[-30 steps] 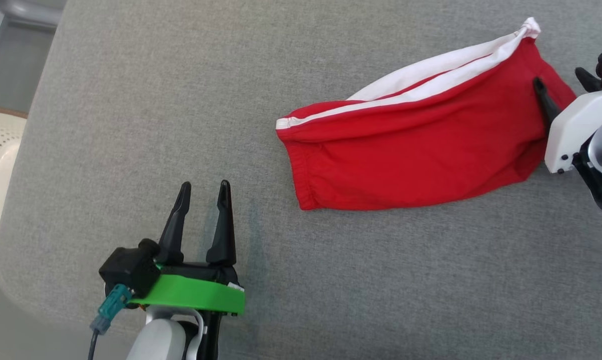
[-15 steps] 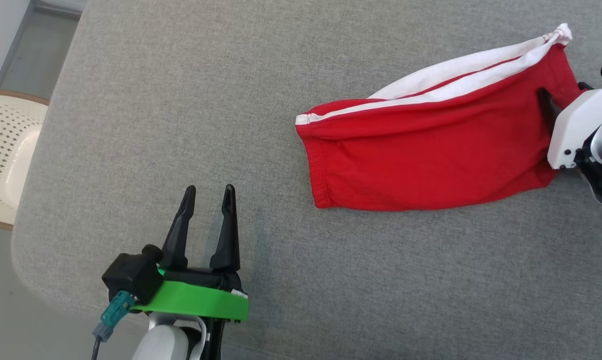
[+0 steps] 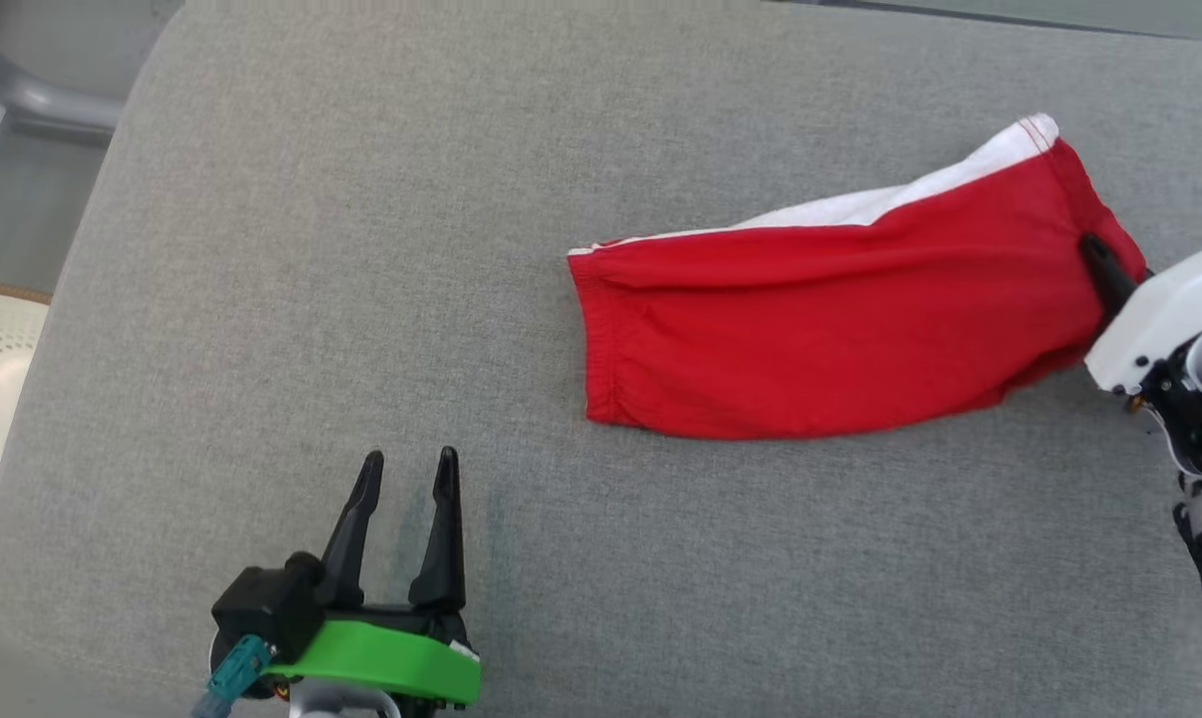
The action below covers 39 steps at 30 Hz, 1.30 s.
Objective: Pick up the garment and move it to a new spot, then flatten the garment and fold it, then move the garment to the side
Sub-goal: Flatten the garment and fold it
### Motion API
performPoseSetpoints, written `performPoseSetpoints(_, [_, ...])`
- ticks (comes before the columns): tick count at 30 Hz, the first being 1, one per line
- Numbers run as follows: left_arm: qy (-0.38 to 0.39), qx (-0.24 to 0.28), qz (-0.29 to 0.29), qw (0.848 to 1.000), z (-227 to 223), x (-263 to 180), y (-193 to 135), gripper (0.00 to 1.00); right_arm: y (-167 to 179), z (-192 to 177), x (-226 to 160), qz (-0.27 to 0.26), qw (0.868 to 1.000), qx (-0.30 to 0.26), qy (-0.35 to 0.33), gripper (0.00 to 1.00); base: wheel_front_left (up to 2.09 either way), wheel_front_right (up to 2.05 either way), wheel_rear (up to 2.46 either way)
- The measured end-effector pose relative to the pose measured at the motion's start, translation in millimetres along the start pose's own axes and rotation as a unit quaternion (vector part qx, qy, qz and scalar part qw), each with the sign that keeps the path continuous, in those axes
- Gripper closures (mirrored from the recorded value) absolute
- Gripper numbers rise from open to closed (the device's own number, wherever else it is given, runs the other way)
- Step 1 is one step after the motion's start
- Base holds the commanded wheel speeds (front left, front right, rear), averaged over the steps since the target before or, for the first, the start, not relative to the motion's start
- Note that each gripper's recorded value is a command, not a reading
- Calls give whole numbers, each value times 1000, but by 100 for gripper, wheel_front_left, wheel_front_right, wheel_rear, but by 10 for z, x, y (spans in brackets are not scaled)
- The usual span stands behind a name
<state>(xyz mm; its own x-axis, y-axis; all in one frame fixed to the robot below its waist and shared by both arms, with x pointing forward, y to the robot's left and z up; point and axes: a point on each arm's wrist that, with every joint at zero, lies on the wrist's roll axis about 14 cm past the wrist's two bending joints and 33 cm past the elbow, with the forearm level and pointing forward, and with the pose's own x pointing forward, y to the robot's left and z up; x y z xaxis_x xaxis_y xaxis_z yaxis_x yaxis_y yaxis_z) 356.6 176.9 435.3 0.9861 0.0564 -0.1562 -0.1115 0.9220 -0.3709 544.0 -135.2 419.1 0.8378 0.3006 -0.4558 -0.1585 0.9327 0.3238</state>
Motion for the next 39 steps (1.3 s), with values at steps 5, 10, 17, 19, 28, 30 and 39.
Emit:
performPoseSetpoints(5, [6,-1,-8,1000,-50,-132,-29,0,-511,116,-473,-56,998,27,-17,100,0,0,0])
performPoseSetpoints(10, [5,-2,-17,1000,-54,-242,-61,0,-971,454,-945,-120,990,21,-68,100,0,0,0])
performPoseSetpoints(17, [3,-12,-27,1000,-53,-317,-133,0,9,744,-943,-3,994,-46,-101,100,0,0,0])
performPoseSetpoints(19, [9,-12,-29,999,-91,-313,-153,0,342,645,-863,38,994,-59,-85,100,0,0,0])
performPoseSetpoints(28, [19,-21,-29,999,-147,-246,-172,0,1160,-198,-516,126,988,-87,18,100,0,0,0])
performPoseSetpoints(30, [20,-20,-22,999,-147,-259,-131,0,1285,-323,-483,140,986,-84,30,100,0,0,0])
performPoseSetpoints(39, [25,-15,-23,999,-185,-257,-123,0,1529,-365,-521,166,982,-91,-2,0,0,0,0])
